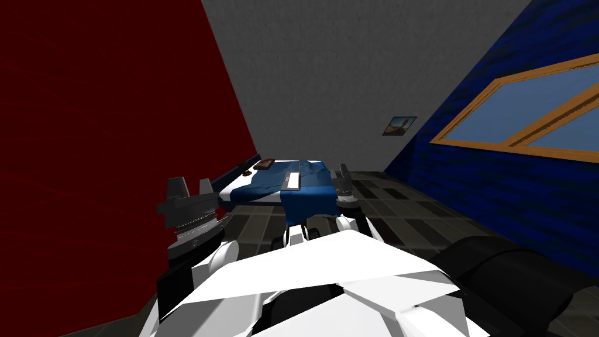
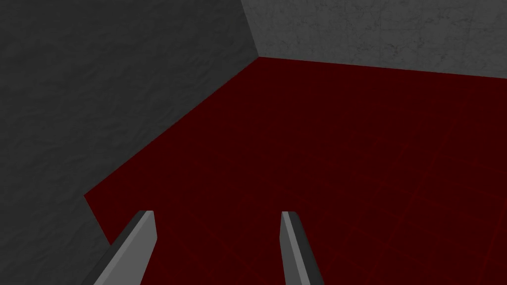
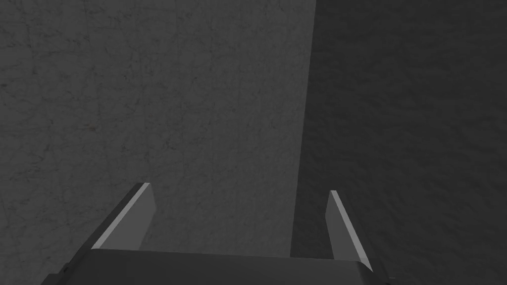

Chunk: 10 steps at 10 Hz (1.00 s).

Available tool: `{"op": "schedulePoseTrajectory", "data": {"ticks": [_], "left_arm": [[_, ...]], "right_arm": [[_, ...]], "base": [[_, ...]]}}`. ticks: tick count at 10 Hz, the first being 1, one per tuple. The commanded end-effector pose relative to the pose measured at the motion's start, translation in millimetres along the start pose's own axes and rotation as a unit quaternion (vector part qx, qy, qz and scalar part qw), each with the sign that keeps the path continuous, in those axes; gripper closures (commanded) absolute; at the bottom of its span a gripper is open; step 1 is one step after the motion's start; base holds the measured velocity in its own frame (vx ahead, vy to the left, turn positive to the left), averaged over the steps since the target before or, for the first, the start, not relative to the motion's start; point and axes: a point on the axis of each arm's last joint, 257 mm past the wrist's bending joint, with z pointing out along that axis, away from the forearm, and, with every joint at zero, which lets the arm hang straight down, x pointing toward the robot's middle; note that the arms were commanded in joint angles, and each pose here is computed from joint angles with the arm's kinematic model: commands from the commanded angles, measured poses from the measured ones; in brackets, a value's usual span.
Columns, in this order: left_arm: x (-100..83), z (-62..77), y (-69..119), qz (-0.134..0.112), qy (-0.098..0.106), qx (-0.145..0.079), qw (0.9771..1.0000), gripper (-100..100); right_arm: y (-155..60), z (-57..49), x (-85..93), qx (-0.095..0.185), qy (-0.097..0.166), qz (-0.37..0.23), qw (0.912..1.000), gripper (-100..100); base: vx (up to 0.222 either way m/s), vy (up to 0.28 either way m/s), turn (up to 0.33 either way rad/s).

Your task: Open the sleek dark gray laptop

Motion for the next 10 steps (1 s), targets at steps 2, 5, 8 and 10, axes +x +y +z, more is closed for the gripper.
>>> {"op": "schedulePoseTrajectory", "data": {"ticks": [2,5,8,10], "left_arm": [[0.0,0.0,0.0,0.0,0.0,0.0,1.0,0],[0.0,0.0,0.0,0.0,0.0,0.0,1.0,0],[0.0,0.0,0.0,0.0,0.0,0.0,1.0,0],[0.0,0.0,0.0,0.0,0.0,0.0,1.0,0]], "right_arm": [[-39,-4.1,24.1,0.053,0.046,-0.024,0.9973,-100],[-77,-14.4,46.3,0.101,0.084,-0.043,0.9905,-100],[-104,-23.8,58.7,0.139,0.108,-0.068,0.9821,-100],[-127,-33.8,69.5,0.17,0.129,-0.086,0.9733,-100]], "base": [[-0.004,0.018,0.052],[-0.002,0.026,0.068],[-0.001,0.034,0.058],[0.001,0.028,0.078]]}}
